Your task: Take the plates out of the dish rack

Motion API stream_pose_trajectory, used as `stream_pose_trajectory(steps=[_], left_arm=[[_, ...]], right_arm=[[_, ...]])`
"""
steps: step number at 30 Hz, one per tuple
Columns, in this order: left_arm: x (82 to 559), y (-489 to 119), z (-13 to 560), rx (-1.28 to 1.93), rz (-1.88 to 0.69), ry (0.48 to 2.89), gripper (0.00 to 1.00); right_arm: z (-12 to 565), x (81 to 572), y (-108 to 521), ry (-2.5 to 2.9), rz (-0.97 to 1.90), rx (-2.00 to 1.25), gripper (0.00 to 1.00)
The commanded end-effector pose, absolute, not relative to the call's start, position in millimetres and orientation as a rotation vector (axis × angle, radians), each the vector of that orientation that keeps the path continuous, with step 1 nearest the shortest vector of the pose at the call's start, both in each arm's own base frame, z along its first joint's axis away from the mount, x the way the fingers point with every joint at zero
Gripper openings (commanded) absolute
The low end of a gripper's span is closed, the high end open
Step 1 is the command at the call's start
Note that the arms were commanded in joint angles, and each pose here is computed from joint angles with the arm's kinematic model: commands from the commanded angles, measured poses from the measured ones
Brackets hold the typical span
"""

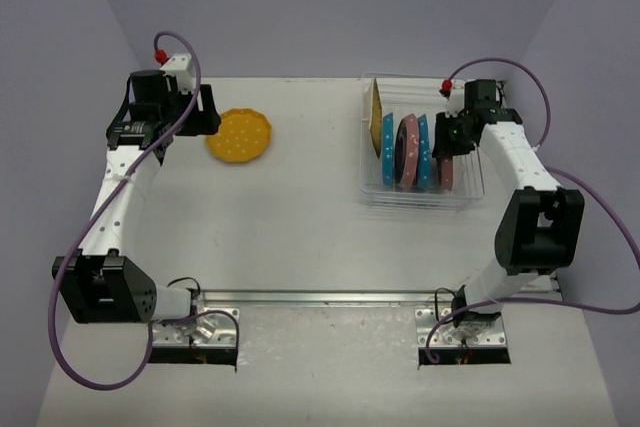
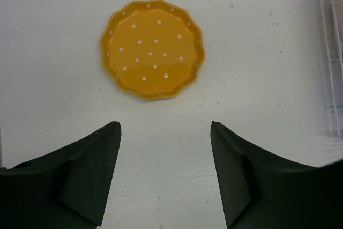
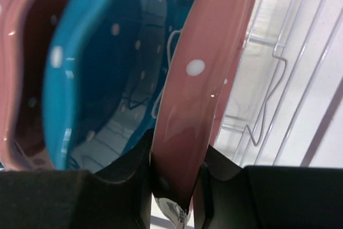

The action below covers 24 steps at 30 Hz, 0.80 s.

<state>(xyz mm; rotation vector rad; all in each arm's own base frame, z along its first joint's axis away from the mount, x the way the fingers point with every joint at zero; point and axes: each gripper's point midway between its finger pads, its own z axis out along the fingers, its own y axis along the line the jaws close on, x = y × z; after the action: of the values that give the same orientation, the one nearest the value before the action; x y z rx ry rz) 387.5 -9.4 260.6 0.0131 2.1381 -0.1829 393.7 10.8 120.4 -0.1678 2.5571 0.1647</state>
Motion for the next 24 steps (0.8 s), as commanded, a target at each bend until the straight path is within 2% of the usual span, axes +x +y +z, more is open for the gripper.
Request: stream_pose_trajectory(steps=[1,3,4,16,24], left_arm=[[391.9,-11.5,268.6,0.021,-0.191,2.098,0.66],[391.6,-12.7,268.9,0.017,-0.201,2.097,0.66],[391.8,-12.9,268.5,0.015,-0.203,2.098,0.66],[393.0,-18.9,273.1,0.017,-0.245,2.089,0.67],[386.4,-40.4,295.4,0.054,-0.382,2.051,0.67]], right_arm=[[145.6,392.5,22.4,2.492,0.251,-0.127,0.11],[158.0,387.2,26.3,2.475,0.281,-0.11,0.01],[161.8,385.9,27.8,2.468,0.291,-0.105,0.0],[276.3,380.7,41.0,2.249,0.379,-0.105,0.0],[338.6,379.1,33.3,2.027,0.215,-0.352,0.0]])
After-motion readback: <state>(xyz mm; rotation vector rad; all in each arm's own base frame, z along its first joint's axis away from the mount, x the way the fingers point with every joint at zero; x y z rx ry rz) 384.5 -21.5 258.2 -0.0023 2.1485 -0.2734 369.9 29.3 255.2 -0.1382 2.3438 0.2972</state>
